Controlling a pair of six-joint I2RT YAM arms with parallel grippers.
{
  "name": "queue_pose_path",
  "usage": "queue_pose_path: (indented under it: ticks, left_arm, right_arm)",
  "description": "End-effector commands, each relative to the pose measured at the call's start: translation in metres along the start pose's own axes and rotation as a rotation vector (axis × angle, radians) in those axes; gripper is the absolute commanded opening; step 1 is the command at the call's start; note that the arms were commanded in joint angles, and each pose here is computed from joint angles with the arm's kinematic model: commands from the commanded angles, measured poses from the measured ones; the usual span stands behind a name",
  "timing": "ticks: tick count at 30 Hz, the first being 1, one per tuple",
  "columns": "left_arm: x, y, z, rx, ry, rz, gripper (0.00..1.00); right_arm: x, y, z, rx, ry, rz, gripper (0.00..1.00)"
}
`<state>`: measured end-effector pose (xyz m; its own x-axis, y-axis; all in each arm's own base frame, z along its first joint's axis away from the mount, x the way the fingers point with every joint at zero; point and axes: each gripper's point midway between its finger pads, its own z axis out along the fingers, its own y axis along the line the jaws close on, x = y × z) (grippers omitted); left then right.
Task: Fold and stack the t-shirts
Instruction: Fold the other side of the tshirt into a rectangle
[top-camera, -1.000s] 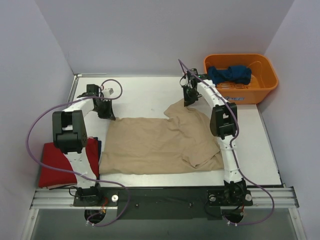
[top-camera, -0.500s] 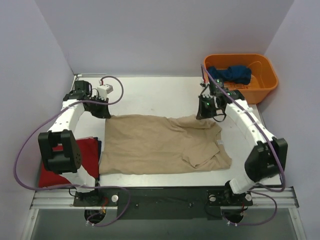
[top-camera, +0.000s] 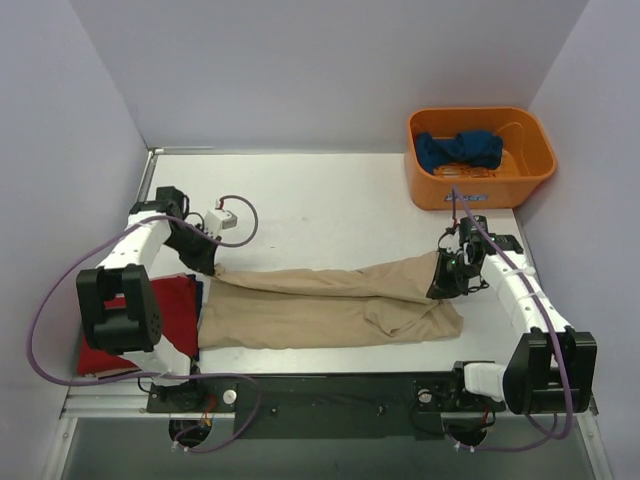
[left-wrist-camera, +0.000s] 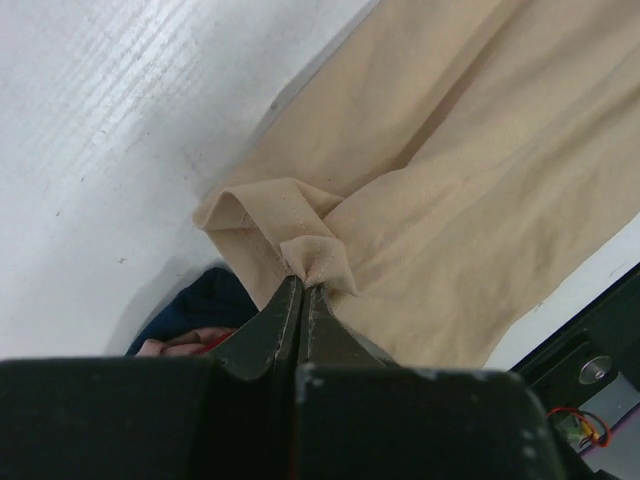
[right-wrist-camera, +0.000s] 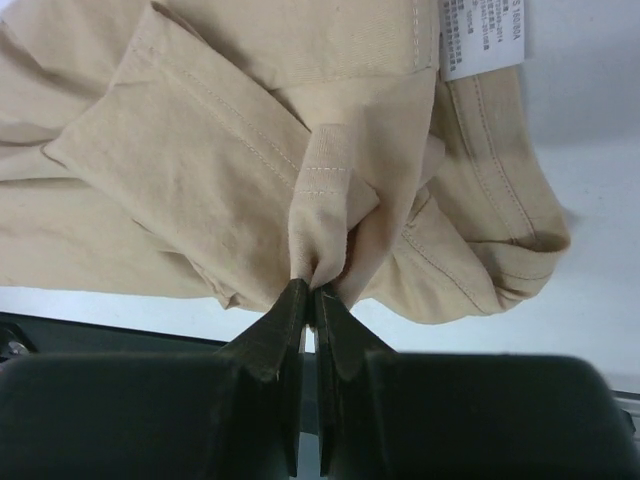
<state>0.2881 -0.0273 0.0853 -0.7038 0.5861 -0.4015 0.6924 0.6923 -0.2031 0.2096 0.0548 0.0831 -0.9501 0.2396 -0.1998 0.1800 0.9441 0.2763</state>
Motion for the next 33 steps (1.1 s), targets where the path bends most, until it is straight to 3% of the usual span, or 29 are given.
queue_pose_path:
  ticks: [1,14,16,17,18,19,25,27,30,33]
  left_arm:
    - [0.009,0.021,-0.008,-0.088,0.038,0.108,0.0]
    - [0.036,0.002,0.011,-0.021,0.108,0.183,0.01]
    - [0.037,-0.001,0.005,0.005,0.132,0.188,0.35]
    - [0.035,-0.003,-0.002,0.021,0.142,0.185,0.63]
    - [0.032,-0.003,-0.007,0.03,0.133,0.191,0.79]
    - [0.029,-0.006,-0.016,0.045,0.135,0.199,0.87]
    - [0.001,-0.043,-0.048,0.152,0.062,0.431,0.89]
    - [0.0,-0.063,-0.039,0.192,0.077,0.502,0.81]
    - [0.014,-0.065,-0.014,0.194,0.15,0.552,0.61]
    - [0.023,-0.045,0.0,0.127,0.207,0.578,0.63]
  right_arm:
    - [0.011,-0.009,0.006,0.023,0.054,0.038,0.0]
    - [0.04,-0.021,0.025,0.049,0.233,0.174,0.0]
    - [0.039,-0.02,0.026,0.043,0.246,0.174,0.0]
    - [0.039,-0.018,0.026,0.033,0.247,0.169,0.0]
    - [0.037,-0.015,0.026,0.025,0.249,0.165,0.0]
    - [0.036,-0.014,0.026,0.024,0.246,0.163,0.0]
    - [0.032,-0.013,0.026,0.028,0.242,0.141,0.0]
    - [0.031,-0.013,0.026,0.029,0.245,0.14,0.0]
    - [0.031,-0.014,0.027,0.033,0.245,0.14,0.0]
    - [0.033,-0.016,0.027,0.043,0.252,0.141,0.0]
